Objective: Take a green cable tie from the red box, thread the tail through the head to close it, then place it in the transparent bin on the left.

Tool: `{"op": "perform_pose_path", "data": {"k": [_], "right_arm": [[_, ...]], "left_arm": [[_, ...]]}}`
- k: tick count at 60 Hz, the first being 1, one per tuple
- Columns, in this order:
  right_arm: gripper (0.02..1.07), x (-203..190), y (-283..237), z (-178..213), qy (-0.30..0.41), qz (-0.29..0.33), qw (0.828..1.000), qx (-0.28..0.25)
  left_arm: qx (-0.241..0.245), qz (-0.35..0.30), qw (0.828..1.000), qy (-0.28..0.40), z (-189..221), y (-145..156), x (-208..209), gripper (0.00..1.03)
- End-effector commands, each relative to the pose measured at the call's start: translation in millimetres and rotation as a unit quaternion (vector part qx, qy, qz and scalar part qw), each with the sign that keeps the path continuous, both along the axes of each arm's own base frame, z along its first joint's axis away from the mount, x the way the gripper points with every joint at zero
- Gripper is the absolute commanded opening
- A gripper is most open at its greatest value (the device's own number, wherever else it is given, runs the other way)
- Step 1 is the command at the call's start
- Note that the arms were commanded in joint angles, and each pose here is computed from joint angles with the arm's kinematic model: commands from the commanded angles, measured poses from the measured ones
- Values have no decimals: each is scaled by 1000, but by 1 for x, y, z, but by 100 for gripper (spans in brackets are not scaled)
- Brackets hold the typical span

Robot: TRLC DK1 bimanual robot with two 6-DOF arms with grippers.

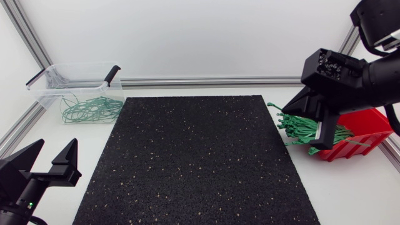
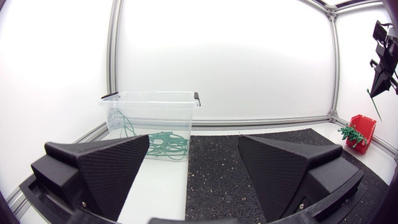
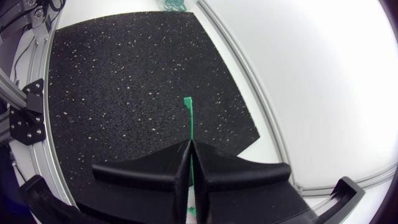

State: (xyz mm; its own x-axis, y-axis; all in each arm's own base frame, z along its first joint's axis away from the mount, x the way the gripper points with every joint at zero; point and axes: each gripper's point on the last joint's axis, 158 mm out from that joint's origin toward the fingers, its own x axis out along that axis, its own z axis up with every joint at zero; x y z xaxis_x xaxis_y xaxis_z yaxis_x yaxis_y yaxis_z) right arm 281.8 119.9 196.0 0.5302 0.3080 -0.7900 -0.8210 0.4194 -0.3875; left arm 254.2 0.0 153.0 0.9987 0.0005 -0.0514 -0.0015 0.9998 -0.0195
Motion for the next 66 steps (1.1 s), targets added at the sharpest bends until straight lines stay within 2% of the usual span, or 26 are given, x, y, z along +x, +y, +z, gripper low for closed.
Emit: {"op": "perform_pose_path", "data": {"k": [1, 7, 14, 18, 26, 34, 43, 53, 58, 63, 66], "right_arm": [[8, -5, 10, -6, 32, -24, 999, 17], [8, -12, 22, -11, 39, -40, 998, 18], [8, -31, 41, -26, 73, -29, 997, 7], [8, -44, 58, -27, 83, -13, 996, 12], [8, -60, 78, -26, 135, -26, 990, 27], [8, -67, 99, -22, 165, -15, 984, 71], [8, -71, 122, -12, 207, -8, 969, 135], [8, -65, 133, 2, 274, -22, 934, 229], [8, -62, 130, 8, 324, -33, 903, 282], [8, -57, 124, 11, 347, -40, 883, 313], [8, -56, 123, 13, 373, -40, 864, 337]], "left_arm": [[-7, 3, 1000, 25, -22, 1, 0, 99], [-7, 3, 1000, 26, -23, 1, 0, 99], [-7, 3, 1000, 27, -23, 1, 0, 99], [-7, 3, 1000, 27, -23, 1, 0, 99], [-7, 3, 1000, 26, -23, 1, 0, 99], [-9, 3, 1000, 27, -23, 1, 0, 99], [-11, 0, 1000, 27, -23, -1, 0, 99], [-10, 1, 1000, 27, -23, -1, 0, 99], [-10, 0, 1000, 27, -23, -1, 0, 99], [-11, -4, 1000, 27, -23, -3, 0, 99], [-11, -8, 1000, 26, -22, -5, 0, 99]]}}
